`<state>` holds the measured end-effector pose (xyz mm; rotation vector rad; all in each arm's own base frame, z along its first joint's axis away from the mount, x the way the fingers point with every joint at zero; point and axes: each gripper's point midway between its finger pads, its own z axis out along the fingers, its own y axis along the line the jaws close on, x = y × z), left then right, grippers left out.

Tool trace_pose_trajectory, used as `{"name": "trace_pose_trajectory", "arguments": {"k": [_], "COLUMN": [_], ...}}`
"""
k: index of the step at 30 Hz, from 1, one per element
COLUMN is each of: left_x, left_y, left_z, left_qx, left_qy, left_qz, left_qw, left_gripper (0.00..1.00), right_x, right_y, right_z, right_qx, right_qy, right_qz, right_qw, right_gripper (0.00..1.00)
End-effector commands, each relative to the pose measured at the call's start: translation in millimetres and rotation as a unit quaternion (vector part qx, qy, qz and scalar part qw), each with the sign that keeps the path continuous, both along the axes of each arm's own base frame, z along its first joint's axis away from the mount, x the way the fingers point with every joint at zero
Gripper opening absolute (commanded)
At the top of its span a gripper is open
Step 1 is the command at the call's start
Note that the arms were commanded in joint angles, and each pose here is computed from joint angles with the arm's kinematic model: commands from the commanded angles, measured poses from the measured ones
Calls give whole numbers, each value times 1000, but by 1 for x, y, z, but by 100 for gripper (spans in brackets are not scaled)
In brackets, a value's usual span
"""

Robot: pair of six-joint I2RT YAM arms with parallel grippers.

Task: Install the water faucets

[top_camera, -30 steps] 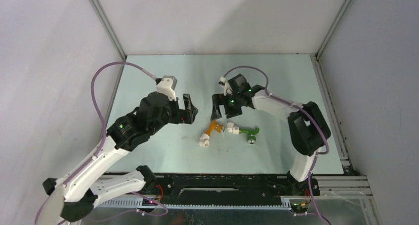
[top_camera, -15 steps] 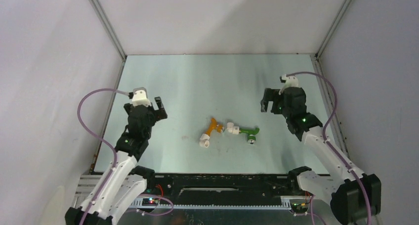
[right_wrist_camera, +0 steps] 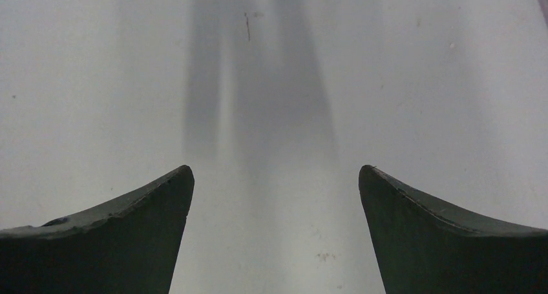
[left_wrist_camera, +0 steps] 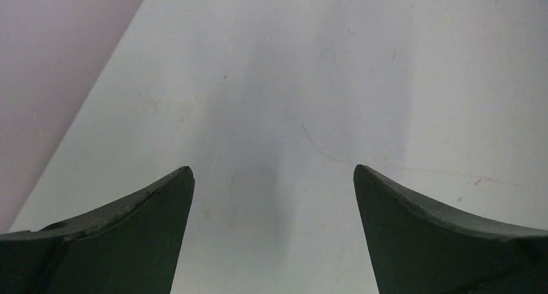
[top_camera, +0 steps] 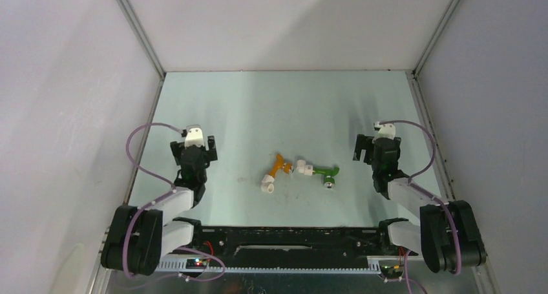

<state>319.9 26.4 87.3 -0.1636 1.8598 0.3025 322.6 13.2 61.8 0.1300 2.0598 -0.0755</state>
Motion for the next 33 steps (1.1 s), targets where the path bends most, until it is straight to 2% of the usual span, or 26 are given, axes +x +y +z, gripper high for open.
{"name": "trace_pose_trajectory", "arguments": {"k": [1,2,3,5,7,8,10,12,33], "left_x": [25,25,26,29,33,33,30,31,32], "left_y": [9,15,15,18,19,22,24,24,24], "left_z": [61,58,53,53,46,50,47,49,48], "left_qx": [23,6,-10,-11,-18,-17,-16,-16,-16], "left_qy": [-151,-155,-157,-173,-141,-158,-146,-154,-150], "left_qz": [-1,8,-14,-18,-12,-2,3,1,3], "left_qw": [988,988,987,985,990,987,989,988,989], "left_gripper": [100,100,100,100,100,100,100,100,100], "right_x": [37,40,43,48,51,50,47,45,45], "right_y": [-1,0,1,3,-4,-11,-25,-28,-25], "right_z": [55,51,50,49,53,53,44,45,42], "right_qx": [7,6,6,-3,-22,-28,2,3,4], "right_qy": [-146,-134,-125,-120,-132,-147,-171,-190,-180], "right_qz": [17,22,31,44,37,25,1,-2,7], "right_qw": [989,991,992,992,990,988,985,982,984], "right_gripper": [100,99,99,99,100,99,99,99,99]}}
